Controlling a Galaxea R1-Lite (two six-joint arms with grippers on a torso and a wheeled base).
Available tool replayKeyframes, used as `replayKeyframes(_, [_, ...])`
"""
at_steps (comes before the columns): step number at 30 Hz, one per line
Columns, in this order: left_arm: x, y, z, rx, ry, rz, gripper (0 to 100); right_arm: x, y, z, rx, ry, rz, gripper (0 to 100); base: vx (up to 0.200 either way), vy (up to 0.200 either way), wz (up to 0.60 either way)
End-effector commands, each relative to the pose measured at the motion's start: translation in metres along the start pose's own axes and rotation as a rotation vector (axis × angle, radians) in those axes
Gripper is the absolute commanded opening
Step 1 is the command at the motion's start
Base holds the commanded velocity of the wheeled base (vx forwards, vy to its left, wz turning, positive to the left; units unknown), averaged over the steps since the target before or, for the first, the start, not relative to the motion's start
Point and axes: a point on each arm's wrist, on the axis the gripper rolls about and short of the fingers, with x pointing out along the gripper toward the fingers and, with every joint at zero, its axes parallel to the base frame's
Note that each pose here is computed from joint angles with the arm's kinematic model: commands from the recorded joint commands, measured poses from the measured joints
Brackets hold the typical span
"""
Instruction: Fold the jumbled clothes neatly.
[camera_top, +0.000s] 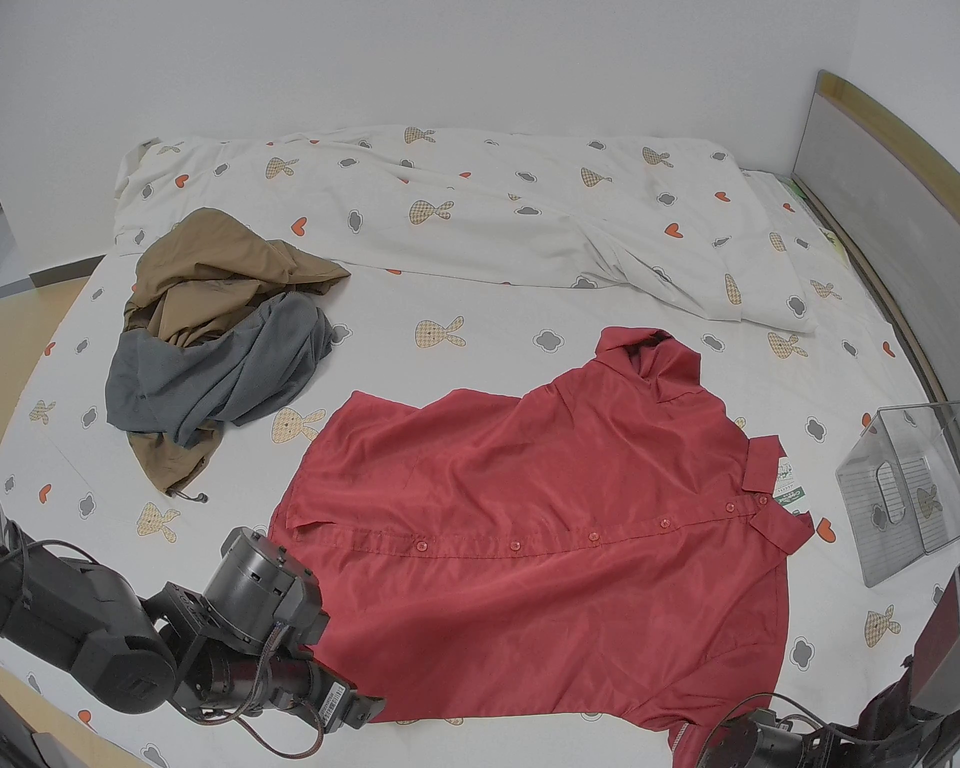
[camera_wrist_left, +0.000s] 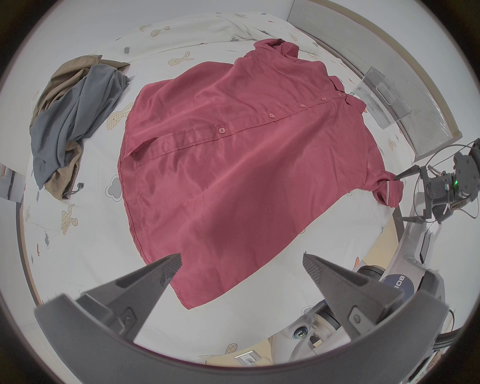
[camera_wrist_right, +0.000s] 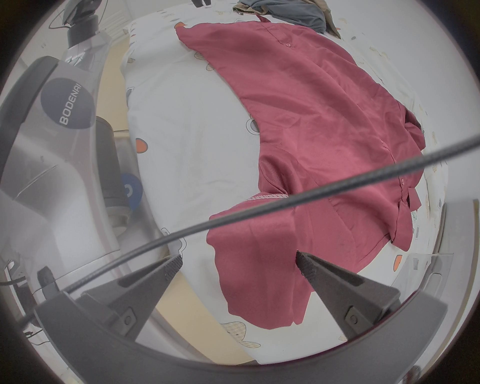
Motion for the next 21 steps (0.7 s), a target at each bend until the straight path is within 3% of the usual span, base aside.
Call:
replayKeyframes(1, [0.001, 0.000, 0.000, -0.002, 0.002, 0.001, 100, 0.009, 0.002, -0.001, -0.010, 0.043, -0.002, 100, 0.000, 0.000, 0.00])
replayKeyframes(9, [0.000, 0.001, 0.000, -0.003, 0.000, 0.002, 100, 0.023, -0.004, -0.001, 0.079, 0.043, -0.065, 100, 0.000, 0.000, 0.00])
replayKeyframes(10, [0.000, 0.002, 0.000, -0.009, 0.000, 0.005, 100, 0.024, -0.014, -0.002, 0.138, 0.043, -0.113, 100, 0.000, 0.000, 0.00])
replayKeyframes(12, [0.000, 0.002, 0.000, -0.009, 0.002, 0.005, 100, 0.023, -0.022, -0.002, 0.162, 0.042, -0.126, 100, 0.000, 0.000, 0.00])
replayKeyframes(21, [0.001, 0.002, 0.000, -0.009, 0.002, 0.005, 100, -0.001, -0.056, -0.003, 0.243, -0.084, -0.224, 100, 0.000, 0.000, 0.00])
